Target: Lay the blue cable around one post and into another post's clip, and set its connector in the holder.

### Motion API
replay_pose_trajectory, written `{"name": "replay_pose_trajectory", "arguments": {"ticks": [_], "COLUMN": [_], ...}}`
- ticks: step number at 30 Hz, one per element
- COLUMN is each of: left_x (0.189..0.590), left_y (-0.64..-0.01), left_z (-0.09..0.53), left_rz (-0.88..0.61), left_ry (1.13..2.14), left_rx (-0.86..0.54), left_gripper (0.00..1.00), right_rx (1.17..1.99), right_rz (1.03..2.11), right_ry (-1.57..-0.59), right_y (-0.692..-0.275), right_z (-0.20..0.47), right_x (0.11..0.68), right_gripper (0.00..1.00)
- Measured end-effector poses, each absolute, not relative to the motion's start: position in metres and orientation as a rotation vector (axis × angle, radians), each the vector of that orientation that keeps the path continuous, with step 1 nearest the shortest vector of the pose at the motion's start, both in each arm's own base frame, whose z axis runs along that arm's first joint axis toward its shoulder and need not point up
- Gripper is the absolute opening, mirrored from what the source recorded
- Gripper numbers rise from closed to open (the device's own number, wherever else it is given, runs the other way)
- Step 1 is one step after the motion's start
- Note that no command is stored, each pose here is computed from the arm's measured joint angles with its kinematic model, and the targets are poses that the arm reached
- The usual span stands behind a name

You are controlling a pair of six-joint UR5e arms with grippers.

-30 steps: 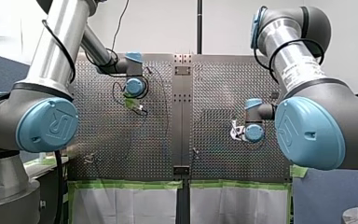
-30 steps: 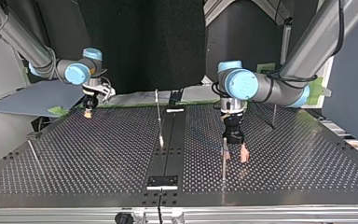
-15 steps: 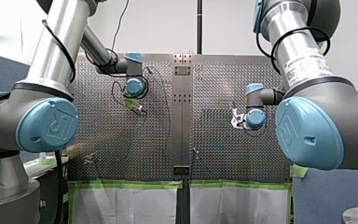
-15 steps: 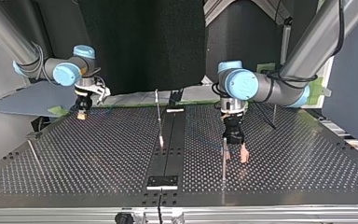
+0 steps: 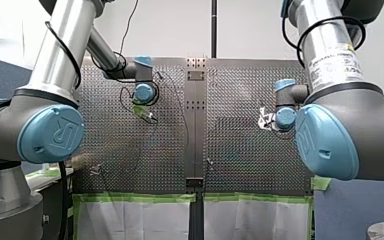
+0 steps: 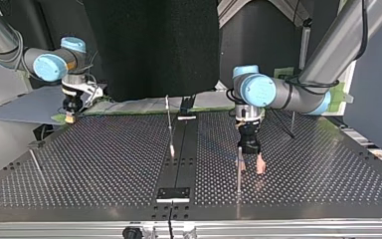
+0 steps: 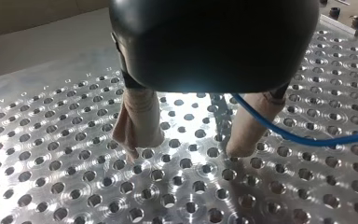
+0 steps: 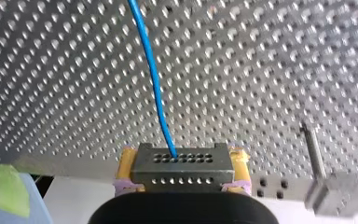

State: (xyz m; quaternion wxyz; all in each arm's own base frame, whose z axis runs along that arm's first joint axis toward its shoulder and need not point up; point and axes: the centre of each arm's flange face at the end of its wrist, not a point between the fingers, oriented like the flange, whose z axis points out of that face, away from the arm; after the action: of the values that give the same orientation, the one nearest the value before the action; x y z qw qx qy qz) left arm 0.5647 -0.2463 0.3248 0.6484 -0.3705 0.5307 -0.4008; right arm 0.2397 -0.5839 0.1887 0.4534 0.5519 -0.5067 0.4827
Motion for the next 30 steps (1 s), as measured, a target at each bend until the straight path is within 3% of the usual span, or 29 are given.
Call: {"name": "replay_pose_trajectory", "arguments": {"ticks": [18, 30], "left_x": [0.566, 0.567], "left_y": [-0.247, -0.248], "left_z": [0.327, 0.329], "left_rz": [-0.918, -0.923], "left_ry": [1.208, 1.211], "left_rx": [-0.836, -0.833], "left_gripper": [1.0, 1.0], "right_rx": [1.273, 1.199], "right_rz": [1.354, 1.392], "right_ry": [-1.113, -1.04], "right_y": [-0.589, -0.581], "right_z": [0.289, 0.348], "right_x": [0.202, 0.185], "right_gripper": [0.0, 0.0]}}
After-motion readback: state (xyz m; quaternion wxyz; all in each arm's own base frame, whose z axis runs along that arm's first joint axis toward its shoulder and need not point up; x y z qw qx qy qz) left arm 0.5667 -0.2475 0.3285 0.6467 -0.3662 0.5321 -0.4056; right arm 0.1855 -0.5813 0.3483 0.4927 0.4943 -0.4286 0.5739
